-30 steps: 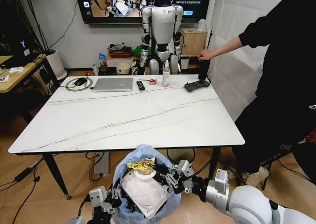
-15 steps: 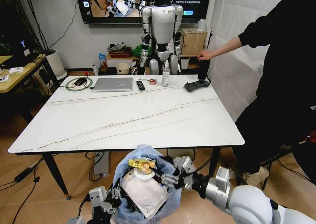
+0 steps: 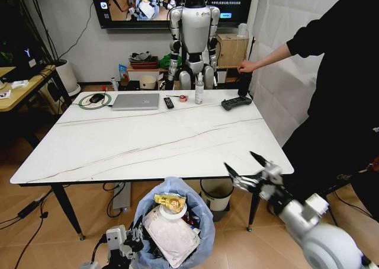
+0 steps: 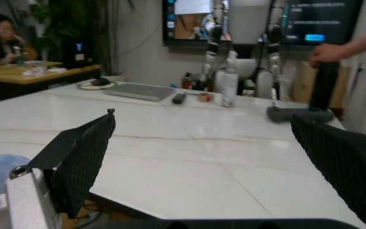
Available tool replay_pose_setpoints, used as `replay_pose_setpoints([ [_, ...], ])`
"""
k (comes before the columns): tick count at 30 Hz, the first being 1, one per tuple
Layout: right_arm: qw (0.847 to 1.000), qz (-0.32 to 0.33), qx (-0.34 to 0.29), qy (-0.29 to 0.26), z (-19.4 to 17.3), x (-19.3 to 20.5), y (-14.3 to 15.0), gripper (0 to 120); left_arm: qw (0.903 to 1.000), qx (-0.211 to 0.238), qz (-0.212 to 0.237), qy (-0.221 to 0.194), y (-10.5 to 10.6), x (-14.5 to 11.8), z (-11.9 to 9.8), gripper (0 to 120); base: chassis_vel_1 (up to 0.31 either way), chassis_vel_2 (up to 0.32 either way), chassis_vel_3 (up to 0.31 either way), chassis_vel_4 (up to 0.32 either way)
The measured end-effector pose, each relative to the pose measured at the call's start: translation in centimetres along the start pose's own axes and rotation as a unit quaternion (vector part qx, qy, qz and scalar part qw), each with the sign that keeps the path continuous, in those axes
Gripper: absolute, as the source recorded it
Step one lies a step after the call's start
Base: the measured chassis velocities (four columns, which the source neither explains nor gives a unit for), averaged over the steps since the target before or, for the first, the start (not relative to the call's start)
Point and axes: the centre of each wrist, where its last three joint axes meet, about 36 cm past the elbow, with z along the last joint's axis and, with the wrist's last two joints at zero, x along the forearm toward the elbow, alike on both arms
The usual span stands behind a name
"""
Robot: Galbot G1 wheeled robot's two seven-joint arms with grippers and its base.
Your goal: Pick up the trash bin and place the trash from the table into it.
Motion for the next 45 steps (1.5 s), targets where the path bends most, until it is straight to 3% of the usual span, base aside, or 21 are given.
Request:
replay_pose_setpoints([
  [8, 0.993, 0.118, -0.008, -0.022, 3.7, 5.7, -0.8, 100, 0.9985, -0.055, 0.003, -0.006, 1.0, -0.5, 1.4, 0, 0.000, 0.000, 0.000, 0.000],
  [14, 0.990, 0.141, -0.006, -0.018, 5.4, 8.4, -1.0, 100, 0.9972, -0.074, 0.011, -0.010, 2.0, -0.8, 1.8, 0, 0.000, 0.000, 0.000, 0.000],
  [28, 0.990, 0.137, -0.006, -0.008, 6.9, 9.4, -1.0, 100, 0.9985, -0.049, 0.023, 0.002, 3.5, -1.6, 1.8, 0, 0.000, 0.000, 0.000, 0.000],
  [45, 0.991, 0.136, -0.006, -0.009, 6.8, 9.2, -1.0, 100, 0.9999, 0.005, 0.008, -0.005, 2.4, -2.3, 3.6, 0, 0.000, 0.000, 0.000, 0.000],
])
